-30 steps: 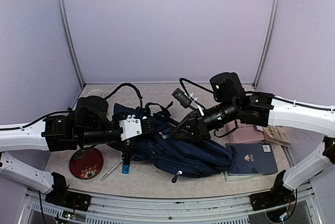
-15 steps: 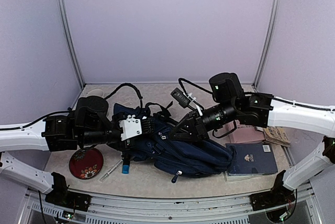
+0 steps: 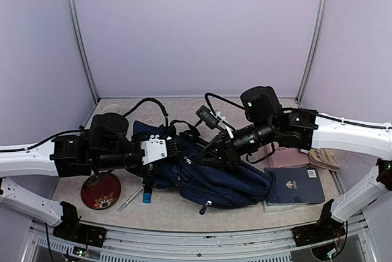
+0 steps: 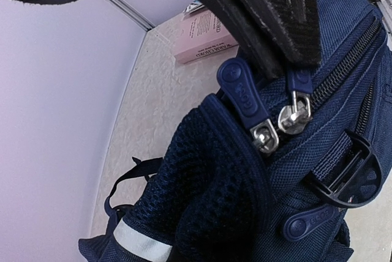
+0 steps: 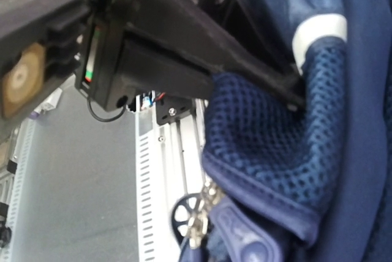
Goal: Pack the student bag
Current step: Pick up the largest pocket of the bag from the student bag, then unzip the largest pocket of the student bag, then hold the largest pocket of the student bag.
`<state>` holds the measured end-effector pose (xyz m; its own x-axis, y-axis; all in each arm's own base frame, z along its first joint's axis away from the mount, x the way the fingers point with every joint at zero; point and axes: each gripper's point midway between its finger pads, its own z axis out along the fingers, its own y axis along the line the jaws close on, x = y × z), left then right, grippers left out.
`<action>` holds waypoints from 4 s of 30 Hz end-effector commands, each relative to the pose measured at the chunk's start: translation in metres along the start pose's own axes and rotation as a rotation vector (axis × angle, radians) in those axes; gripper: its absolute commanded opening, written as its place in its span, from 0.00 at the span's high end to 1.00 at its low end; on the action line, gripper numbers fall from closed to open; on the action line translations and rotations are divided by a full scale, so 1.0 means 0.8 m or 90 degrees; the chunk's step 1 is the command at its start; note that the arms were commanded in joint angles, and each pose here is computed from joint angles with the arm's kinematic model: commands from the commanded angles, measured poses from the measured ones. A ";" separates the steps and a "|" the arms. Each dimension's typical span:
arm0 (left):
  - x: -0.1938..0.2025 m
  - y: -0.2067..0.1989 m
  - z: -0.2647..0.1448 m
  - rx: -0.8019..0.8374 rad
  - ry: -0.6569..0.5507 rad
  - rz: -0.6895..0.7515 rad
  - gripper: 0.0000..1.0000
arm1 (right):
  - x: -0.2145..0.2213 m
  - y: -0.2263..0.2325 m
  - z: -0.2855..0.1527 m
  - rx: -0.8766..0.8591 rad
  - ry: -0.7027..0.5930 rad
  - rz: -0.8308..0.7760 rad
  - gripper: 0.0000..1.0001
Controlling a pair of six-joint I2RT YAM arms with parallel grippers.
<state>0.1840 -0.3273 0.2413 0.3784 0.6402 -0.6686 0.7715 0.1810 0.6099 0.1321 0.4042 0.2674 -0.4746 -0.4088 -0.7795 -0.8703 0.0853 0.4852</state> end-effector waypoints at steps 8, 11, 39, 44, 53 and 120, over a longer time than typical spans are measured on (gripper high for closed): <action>0.004 0.060 0.004 -0.102 0.020 -0.082 1.00 | -0.014 0.018 -0.033 0.022 -0.009 -0.015 1.00; 0.004 0.075 0.001 -0.123 0.014 -0.104 1.00 | -0.012 0.004 -0.057 0.060 -0.016 0.017 1.00; -0.062 0.107 -0.030 -0.067 -0.177 -0.220 1.00 | -0.088 -0.076 -0.247 0.427 -0.137 0.053 1.00; -0.092 0.052 -0.026 0.085 -0.232 -0.206 1.00 | -0.132 -0.084 -0.225 0.397 -0.115 -0.010 1.00; -0.127 -0.002 -0.039 0.156 -0.228 -0.119 0.09 | -0.141 -0.094 -0.188 0.328 -0.055 -0.060 1.00; -0.085 0.114 0.127 -0.010 -0.068 -0.441 1.00 | -0.110 -0.113 -0.155 0.306 -0.033 -0.054 1.00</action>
<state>0.2767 -0.4366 0.2549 -0.2385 0.3738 -0.8963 0.8661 0.4994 -0.0222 0.2643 0.3237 0.3230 -0.4334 -0.4513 -0.7801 -0.8623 0.4593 0.2133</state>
